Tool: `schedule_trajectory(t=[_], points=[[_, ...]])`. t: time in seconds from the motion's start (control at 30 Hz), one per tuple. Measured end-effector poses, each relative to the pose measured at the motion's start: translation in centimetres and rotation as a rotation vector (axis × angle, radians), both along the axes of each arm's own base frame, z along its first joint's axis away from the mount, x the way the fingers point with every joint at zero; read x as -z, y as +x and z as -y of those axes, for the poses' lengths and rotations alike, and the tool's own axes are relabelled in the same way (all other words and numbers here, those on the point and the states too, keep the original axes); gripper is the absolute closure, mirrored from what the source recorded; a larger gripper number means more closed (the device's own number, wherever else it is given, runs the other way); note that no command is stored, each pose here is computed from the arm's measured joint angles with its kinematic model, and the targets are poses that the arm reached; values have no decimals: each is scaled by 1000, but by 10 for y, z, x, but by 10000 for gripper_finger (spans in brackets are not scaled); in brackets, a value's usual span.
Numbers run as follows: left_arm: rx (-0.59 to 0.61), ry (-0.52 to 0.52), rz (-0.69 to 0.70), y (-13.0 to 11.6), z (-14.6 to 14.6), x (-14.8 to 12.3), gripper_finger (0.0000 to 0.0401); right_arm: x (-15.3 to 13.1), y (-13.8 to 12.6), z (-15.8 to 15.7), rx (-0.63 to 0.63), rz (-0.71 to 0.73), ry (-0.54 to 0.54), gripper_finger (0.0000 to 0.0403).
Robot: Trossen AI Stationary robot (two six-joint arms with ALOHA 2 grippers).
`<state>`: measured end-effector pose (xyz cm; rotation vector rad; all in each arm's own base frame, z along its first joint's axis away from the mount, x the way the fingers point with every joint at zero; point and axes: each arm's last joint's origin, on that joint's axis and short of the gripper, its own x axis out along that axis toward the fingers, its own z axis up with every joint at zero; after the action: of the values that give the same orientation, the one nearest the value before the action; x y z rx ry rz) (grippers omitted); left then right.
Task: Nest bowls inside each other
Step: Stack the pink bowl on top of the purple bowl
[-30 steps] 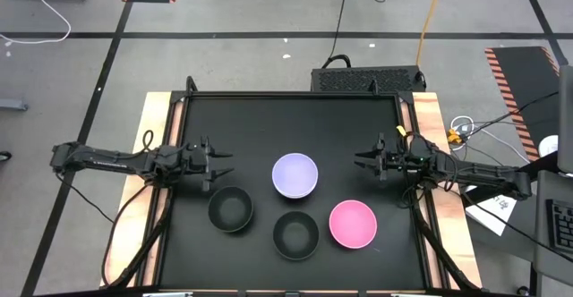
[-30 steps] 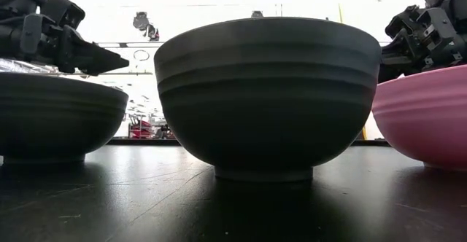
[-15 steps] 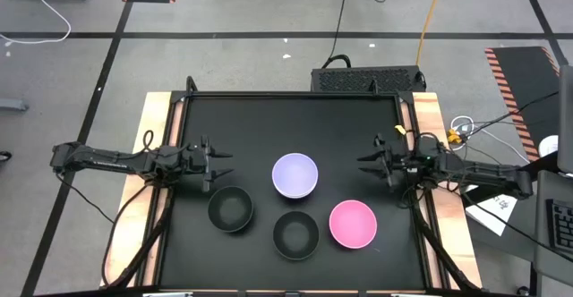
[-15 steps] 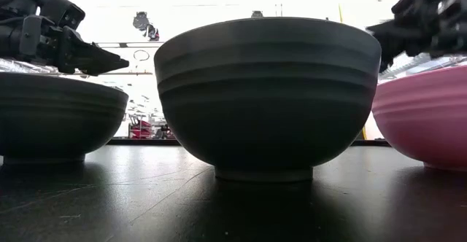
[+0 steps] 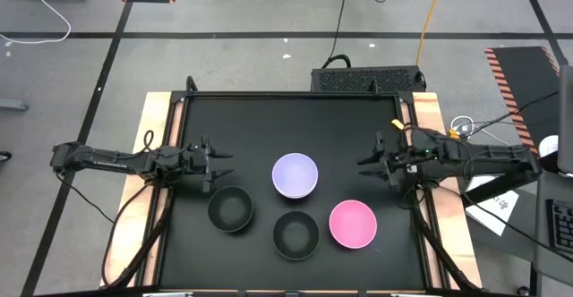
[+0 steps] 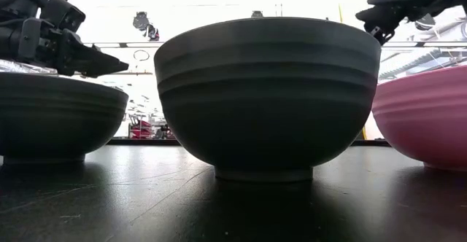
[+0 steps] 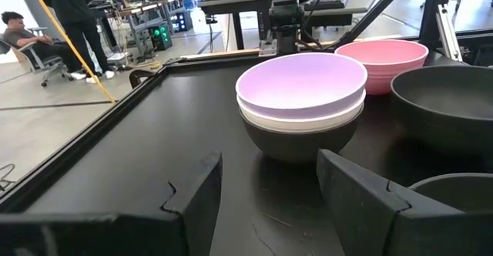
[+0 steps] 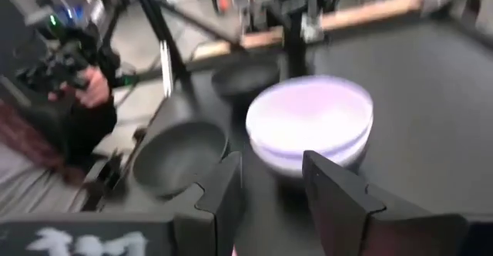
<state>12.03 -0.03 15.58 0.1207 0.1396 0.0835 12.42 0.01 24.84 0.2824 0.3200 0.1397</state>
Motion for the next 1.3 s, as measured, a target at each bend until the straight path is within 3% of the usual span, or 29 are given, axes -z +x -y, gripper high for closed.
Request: schedule_trajectory(t=[0.2, 0.5, 0.6, 0.9, 1.3], points=[[0, 1, -5, 0, 0, 0, 185, 10, 10, -9, -29, -183, 116, 273], [0, -8, -16, 0, 0, 2, 185, 16, 19, -44, -173, -264, 211, 273], [0, -11, -16, 0, 0, 2, 185, 22, 22, -55, -143, -321, 238, 273], [1, -8, 17, 0, 0, -2, 185, 43, 26, -59, 106, -488, 244, 273], [19, -21, 17, 0, 1, -2, 185, 46, 25, -65, 104, -585, 399, 273]])
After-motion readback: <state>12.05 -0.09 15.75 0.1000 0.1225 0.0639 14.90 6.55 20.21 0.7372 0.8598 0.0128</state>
